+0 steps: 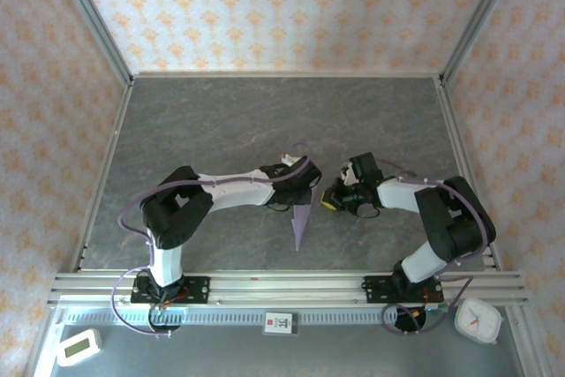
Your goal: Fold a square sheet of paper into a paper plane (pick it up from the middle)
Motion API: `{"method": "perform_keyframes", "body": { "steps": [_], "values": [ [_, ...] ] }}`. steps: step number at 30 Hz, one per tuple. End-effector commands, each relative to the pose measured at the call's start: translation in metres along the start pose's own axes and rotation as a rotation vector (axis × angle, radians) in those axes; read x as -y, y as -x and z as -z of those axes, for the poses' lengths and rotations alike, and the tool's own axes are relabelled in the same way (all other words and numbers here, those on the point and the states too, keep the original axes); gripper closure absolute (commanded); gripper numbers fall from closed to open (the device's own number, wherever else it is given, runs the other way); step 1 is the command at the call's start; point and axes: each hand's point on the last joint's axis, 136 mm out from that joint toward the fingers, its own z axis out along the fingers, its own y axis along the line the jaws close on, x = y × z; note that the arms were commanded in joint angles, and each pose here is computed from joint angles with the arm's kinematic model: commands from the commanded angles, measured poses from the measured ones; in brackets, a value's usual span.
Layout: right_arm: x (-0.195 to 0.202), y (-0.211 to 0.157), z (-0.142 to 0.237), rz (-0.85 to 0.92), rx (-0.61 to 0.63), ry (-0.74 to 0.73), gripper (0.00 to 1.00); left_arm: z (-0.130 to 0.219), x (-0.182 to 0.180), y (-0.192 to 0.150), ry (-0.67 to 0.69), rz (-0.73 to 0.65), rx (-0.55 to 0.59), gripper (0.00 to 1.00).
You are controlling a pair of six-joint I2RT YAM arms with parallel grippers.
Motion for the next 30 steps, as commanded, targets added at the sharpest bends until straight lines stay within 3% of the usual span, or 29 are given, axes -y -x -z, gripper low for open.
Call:
{"method": "perform_keyframes", "body": {
  "steps": [1,13,15,18,22,27,30],
  "values": [
    [-0.01,-0.002,-0.015,0.033,-0.024,0.026,0.97,0.005,0.018,-0.008,-0.112,0.039,-0.038,0.71],
    [-0.009,-0.003,-0.028,0.029,-0.058,0.017,0.97,-0.001,0.024,-0.038,-0.193,0.023,-0.136,0.68],
    [-0.008,-0.002,-0.03,0.028,-0.059,0.015,0.97,-0.001,0.028,-0.041,-0.204,0.012,-0.142,0.77],
    [-0.011,0.0,-0.031,0.03,-0.065,0.018,0.98,-0.004,0.027,-0.038,-0.191,0.018,-0.135,0.98],
    [-0.026,0.011,-0.021,0.065,-0.028,0.014,0.98,0.003,0.021,-0.015,-0.106,0.017,-0.053,1.0],
    [-0.046,0.026,0.004,0.094,0.052,0.02,0.96,0.029,-0.001,0.044,0.088,0.007,0.124,1.0],
    [-0.051,0.026,0.01,0.099,0.061,0.031,0.87,0.035,-0.014,0.07,0.187,-0.016,0.151,1.0]
  ]
}}
